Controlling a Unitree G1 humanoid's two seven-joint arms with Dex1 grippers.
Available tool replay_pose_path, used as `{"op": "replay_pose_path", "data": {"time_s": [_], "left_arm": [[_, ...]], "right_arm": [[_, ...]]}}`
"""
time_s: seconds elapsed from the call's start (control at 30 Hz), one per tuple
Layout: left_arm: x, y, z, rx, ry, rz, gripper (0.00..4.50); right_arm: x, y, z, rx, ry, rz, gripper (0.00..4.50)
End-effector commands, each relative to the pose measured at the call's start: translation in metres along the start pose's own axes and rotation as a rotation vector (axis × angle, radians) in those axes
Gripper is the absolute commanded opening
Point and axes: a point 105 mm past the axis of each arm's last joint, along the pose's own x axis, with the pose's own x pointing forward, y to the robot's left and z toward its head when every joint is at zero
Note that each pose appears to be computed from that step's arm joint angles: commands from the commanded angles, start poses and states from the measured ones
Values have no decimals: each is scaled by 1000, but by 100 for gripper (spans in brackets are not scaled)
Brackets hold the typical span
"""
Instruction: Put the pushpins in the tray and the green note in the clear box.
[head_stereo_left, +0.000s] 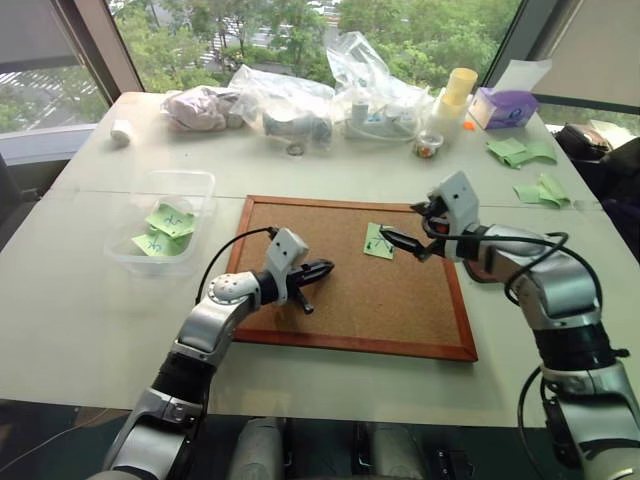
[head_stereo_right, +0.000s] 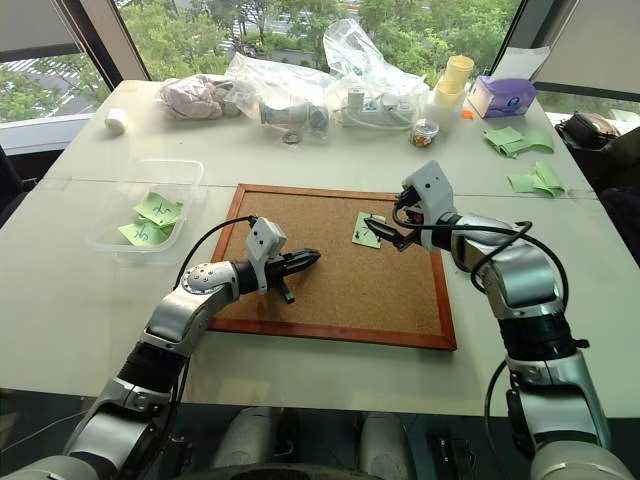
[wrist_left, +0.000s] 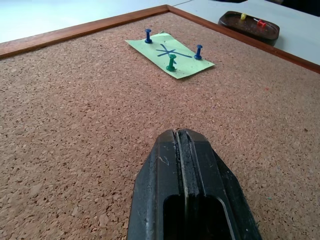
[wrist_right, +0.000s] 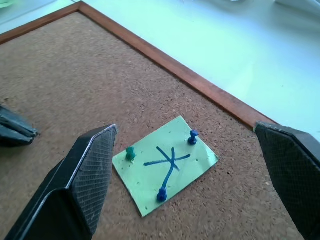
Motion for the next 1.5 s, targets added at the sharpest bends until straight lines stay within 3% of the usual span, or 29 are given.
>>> {"op": "replay_pose_path", "data": {"time_s": [0.03,0.1,0.17,0.23,0.3,0.67,0.77,0.87,1.07,1.33,1.5], "left_arm": [[-1,1,-7,-4,20,12,4],[-2,2,-8,-4,22,18,4],[-3,2,-8,-4,23,27,0],[-4,3,-9,-4,23,37,0],[-5,4,-9,-5,23,44,0],[-7,3,-10,-7,24,54,0],[-7,2,-11,-8,26,56,0],[-7,2,-12,-13,30,60,0],[-6,1,-18,-33,47,67,0],[-5,-2,-30,-63,94,68,0],[-5,-4,-33,-75,100,68,0]], "right_arm": [[10,-6,8,-23,-19,-27,450],[18,-4,8,-18,-17,-13,450],[25,-4,2,-28,3,-15,397],[30,-5,-1,-26,13,-20,322],[32,-5,0,-25,9,-18,219],[42,-6,-13,-8,49,-14,219],[43,-5,-16,-3,59,-4,135],[43,-4,-15,1,51,0,3],[37,-5,-1,13,5,-10,3],[-10,-21,39,54,-116,-108,3],[-46,-48,31,104,-106,-246,3]]}}
